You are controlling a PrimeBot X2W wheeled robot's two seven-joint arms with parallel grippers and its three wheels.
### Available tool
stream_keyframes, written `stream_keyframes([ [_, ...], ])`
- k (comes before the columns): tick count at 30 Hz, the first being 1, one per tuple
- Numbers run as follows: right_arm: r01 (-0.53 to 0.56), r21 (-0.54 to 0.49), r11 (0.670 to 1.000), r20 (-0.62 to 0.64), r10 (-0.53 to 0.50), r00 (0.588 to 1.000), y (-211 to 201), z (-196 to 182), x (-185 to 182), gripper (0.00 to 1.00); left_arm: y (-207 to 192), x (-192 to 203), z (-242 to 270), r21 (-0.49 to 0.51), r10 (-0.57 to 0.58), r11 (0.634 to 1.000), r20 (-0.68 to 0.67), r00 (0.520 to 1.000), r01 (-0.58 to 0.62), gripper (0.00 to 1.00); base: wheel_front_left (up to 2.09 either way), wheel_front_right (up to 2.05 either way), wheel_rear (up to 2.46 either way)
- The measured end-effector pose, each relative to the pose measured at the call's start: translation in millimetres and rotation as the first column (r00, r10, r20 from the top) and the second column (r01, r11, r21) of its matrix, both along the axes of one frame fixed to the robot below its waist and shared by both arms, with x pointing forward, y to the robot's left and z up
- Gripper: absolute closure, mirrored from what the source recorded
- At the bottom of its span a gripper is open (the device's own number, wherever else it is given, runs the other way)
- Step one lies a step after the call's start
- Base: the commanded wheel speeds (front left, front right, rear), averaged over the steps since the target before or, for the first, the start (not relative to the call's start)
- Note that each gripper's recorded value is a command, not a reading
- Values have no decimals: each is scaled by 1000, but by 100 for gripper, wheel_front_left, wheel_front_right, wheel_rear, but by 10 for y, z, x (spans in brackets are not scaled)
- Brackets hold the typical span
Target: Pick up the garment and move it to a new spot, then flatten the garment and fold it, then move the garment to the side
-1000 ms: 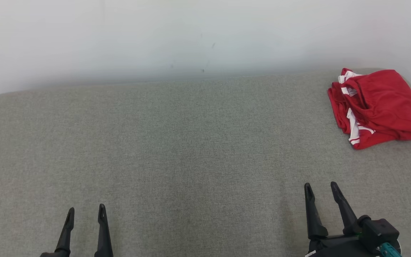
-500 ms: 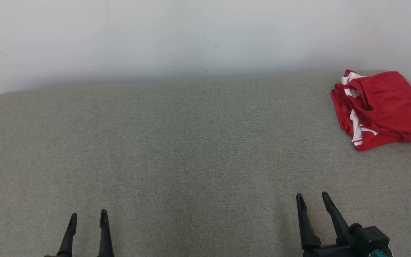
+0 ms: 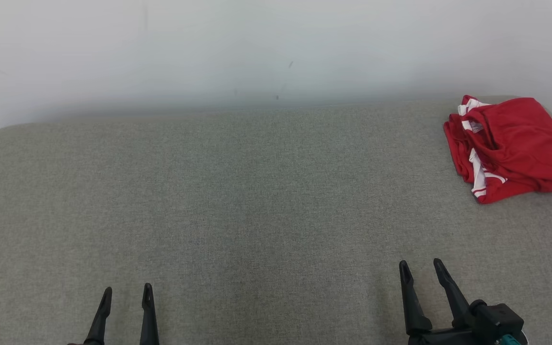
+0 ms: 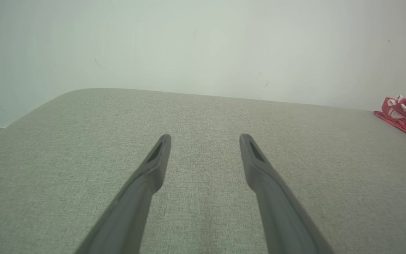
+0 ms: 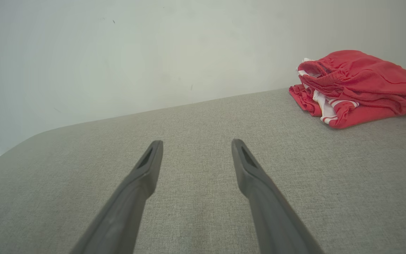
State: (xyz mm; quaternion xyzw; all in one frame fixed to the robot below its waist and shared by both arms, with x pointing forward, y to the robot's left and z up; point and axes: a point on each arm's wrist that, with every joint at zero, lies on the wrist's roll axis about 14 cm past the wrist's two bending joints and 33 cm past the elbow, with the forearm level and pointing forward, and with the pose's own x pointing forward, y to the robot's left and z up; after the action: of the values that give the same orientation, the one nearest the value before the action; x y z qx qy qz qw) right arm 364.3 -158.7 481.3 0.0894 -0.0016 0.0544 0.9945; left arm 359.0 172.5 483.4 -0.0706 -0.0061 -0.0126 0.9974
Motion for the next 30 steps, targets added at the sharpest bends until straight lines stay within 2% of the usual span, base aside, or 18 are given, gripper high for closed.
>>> stream_keyframes([
  [16,10,-9,1000,-11,-10,1000,-37,-36,8,0,-36,-1,-37,9,-12,1000,-12,1000,12,0,0,0,0],
  [17,9,-10,1000,-18,-9,1000,-37,-57,1,100,-39,-5,-52,10,-13,1000,-16,1000,13,100,0,0,0],
  [22,13,-4,1000,-79,-13,997,-47,-237,-79,100,-35,-45,-200,-2,-12,1000,-67,998,11,100,0,0,0],
  [30,61,138,989,-108,-46,993,-110,-244,-70,100,41,-52,-265,-139,24,989,-112,993,-39,100,0,0,0],
])
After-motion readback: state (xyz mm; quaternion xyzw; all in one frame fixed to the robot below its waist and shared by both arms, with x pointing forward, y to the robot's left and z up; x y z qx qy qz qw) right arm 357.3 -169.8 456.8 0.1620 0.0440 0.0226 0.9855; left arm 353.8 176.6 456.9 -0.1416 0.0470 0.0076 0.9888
